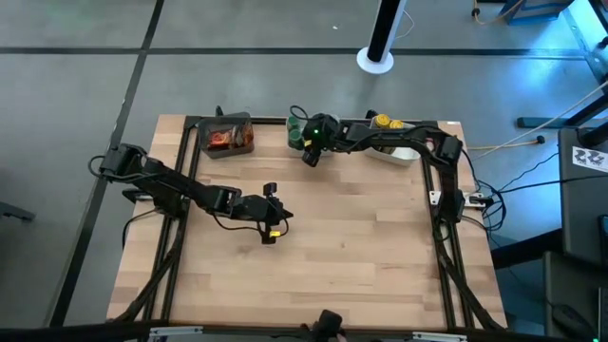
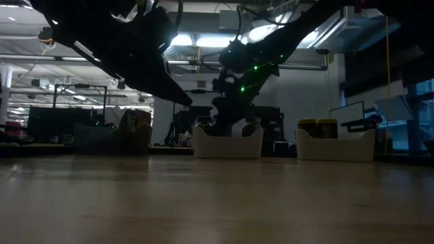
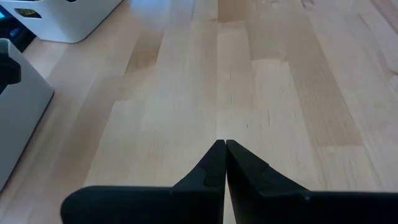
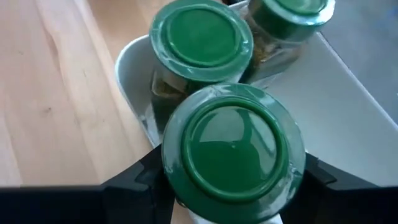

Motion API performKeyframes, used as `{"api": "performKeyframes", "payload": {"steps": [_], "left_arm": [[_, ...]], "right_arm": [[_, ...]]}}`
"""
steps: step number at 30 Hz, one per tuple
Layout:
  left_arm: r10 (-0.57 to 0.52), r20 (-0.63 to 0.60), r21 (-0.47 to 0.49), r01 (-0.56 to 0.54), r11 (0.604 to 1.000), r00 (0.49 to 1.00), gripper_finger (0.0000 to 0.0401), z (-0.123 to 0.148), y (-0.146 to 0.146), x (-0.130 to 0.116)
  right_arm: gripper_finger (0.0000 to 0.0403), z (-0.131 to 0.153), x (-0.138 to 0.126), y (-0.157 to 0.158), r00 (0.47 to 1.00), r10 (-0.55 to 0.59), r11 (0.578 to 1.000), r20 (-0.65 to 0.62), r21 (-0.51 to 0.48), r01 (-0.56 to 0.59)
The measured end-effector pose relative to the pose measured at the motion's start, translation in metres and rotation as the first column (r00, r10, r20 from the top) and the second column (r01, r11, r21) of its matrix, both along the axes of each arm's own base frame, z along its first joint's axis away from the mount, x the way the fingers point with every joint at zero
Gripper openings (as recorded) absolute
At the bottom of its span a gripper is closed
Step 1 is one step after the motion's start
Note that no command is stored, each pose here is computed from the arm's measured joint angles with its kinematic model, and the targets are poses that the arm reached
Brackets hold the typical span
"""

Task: Sort spices by type
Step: Put the green seasoning bottle into the left white bin

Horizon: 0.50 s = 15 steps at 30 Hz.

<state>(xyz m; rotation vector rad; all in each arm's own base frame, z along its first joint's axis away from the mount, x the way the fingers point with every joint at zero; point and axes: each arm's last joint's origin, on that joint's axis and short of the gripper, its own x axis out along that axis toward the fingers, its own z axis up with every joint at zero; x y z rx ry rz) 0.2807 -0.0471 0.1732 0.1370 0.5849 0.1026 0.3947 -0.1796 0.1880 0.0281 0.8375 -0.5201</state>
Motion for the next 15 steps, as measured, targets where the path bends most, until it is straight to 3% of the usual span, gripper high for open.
{"api": "performKeyframes", "payload": {"steps": [15], "left_arm": [[0.0,0.001,0.0,0.0,1.0,1.0,0.0004,0.0001,0.0,0.0001]], "right_arm": [[0.022,-0.0068,-0.0002,-0.001,1.0,-0.001,0.999,-0.004,0.045,0.001]]}}
